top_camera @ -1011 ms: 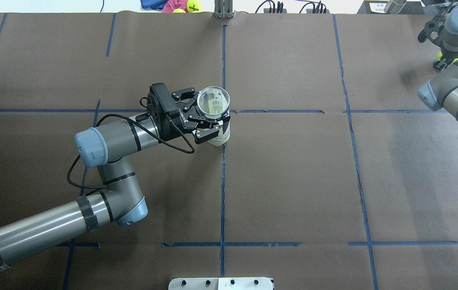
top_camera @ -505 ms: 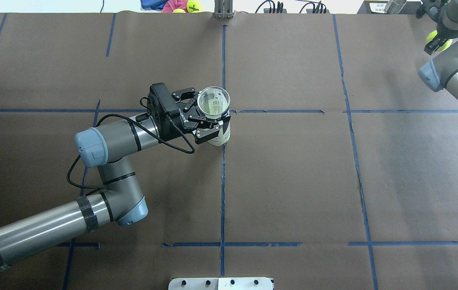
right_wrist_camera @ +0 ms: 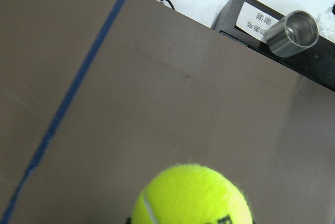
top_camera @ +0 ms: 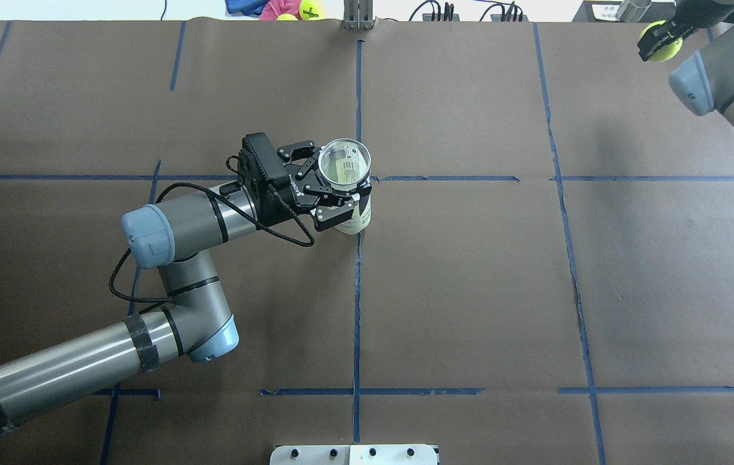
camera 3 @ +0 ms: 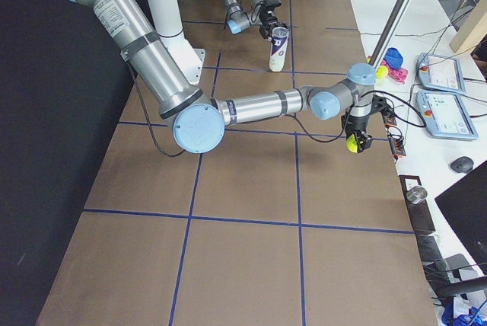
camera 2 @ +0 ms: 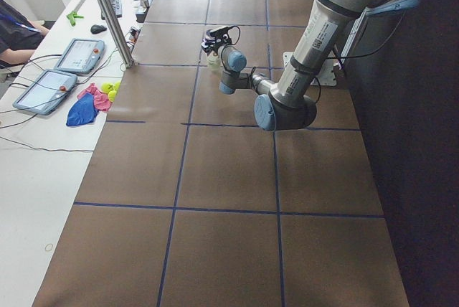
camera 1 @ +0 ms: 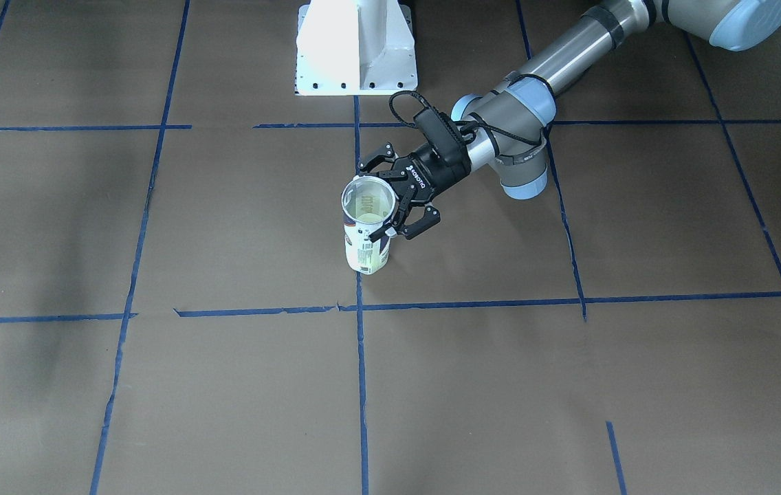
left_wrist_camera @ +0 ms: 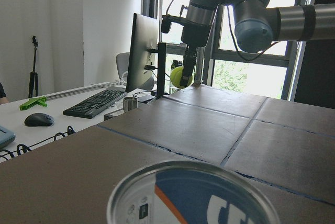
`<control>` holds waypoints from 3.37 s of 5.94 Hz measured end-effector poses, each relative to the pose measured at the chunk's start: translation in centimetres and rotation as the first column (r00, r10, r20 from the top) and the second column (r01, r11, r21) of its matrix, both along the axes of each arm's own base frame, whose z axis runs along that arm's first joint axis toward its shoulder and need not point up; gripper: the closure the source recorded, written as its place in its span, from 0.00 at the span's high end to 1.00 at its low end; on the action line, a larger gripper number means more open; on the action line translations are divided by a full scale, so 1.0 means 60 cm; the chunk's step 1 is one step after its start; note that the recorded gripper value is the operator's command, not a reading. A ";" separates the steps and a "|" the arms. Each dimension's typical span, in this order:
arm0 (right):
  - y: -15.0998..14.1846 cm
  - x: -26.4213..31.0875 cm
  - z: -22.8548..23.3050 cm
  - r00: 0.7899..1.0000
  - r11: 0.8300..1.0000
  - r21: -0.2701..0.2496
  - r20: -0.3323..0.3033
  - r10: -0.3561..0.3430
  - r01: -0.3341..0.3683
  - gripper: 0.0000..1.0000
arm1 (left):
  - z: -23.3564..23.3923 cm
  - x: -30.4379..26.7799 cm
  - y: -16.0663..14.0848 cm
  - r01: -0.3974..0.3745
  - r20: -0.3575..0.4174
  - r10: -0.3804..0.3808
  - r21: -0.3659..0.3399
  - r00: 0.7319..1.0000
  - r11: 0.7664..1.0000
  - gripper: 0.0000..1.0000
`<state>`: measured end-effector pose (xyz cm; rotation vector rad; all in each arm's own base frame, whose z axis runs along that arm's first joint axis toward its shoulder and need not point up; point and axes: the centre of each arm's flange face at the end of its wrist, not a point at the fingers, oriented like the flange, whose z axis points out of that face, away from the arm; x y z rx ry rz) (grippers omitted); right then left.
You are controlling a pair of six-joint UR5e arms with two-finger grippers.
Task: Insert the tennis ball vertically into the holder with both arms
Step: 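Carry the ball with the right gripper above the held tube, then open the right gripper to drop the ball into the tube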
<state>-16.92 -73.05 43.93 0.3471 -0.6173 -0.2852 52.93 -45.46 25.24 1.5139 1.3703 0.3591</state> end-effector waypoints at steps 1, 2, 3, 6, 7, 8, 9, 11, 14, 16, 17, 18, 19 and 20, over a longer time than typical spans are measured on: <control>0.047 -0.011 -0.101 0.999 0.999 -0.043 0.042 0.023 -0.021 0.00 | -0.001 0.000 0.000 0.000 -0.001 0.000 0.000 1.000 1.000 0.81; 0.118 -0.038 -0.213 0.996 0.995 -0.088 0.075 0.047 -0.040 0.00 | -0.001 0.000 0.000 0.000 -0.001 0.000 0.000 1.000 1.000 0.81; 0.205 -0.078 -0.312 0.989 0.989 -0.134 0.123 0.082 -0.065 0.00 | -0.001 0.001 0.000 0.000 0.000 0.000 0.000 1.000 1.000 0.81; 0.366 -0.233 -0.516 0.943 0.953 -0.280 0.272 0.193 -0.114 0.00 | 0.001 0.001 0.000 -0.001 0.003 0.001 -0.002 1.000 1.000 0.81; 0.382 -0.292 -0.562 0.936 0.943 -0.309 0.278 0.213 -0.123 0.00 | 0.002 0.001 0.000 -0.001 0.003 0.001 -0.002 1.000 1.000 0.81; 0.381 -0.338 -0.603 0.933 0.933 -0.335 0.275 0.231 -0.132 0.00 | 0.002 0.002 0.001 -0.002 0.003 0.002 -0.002 1.000 1.000 0.81; 0.375 -0.377 -0.643 0.932 0.923 -0.358 0.266 0.247 -0.143 0.00 | 0.001 0.003 0.002 -0.003 0.003 0.003 -0.002 1.000 1.000 0.81; 0.368 -0.445 -0.695 0.935 0.912 -0.377 0.238 0.264 -0.162 0.00 | 0.000 0.004 0.003 -0.004 0.002 0.004 -0.002 1.000 1.000 0.81; 0.397 -0.498 -0.698 0.943 0.914 -0.372 0.216 0.254 -0.161 0.99 | 0.001 0.004 0.003 -0.004 0.003 0.004 -0.002 1.000 1.000 0.81; 0.401 -0.504 -0.693 0.947 0.923 -0.351 0.212 0.241 -0.156 1.00 | 0.003 0.003 0.002 -0.003 0.004 0.003 -0.002 1.000 1.000 0.81; 0.402 -0.504 -0.694 0.948 0.925 -0.347 0.213 0.238 -0.154 1.00 | 0.004 0.002 0.002 -0.002 0.004 0.002 -0.003 1.000 1.000 0.80; 0.403 -0.503 -0.694 0.948 0.927 -0.344 0.215 0.235 -0.152 1.00 | 0.004 0.002 0.002 -0.003 0.004 0.003 -0.003 1.000 1.000 0.80; 0.404 -0.503 -0.695 0.950 0.930 -0.338 0.218 0.225 -0.142 1.00 | 0.003 0.003 0.002 -0.003 0.004 0.003 -0.003 1.000 1.000 0.81; 0.401 -0.495 -0.690 0.955 0.940 -0.319 0.219 0.201 -0.125 1.00 | -0.001 0.001 0.003 -0.003 -0.001 0.003 -0.001 1.000 1.000 0.88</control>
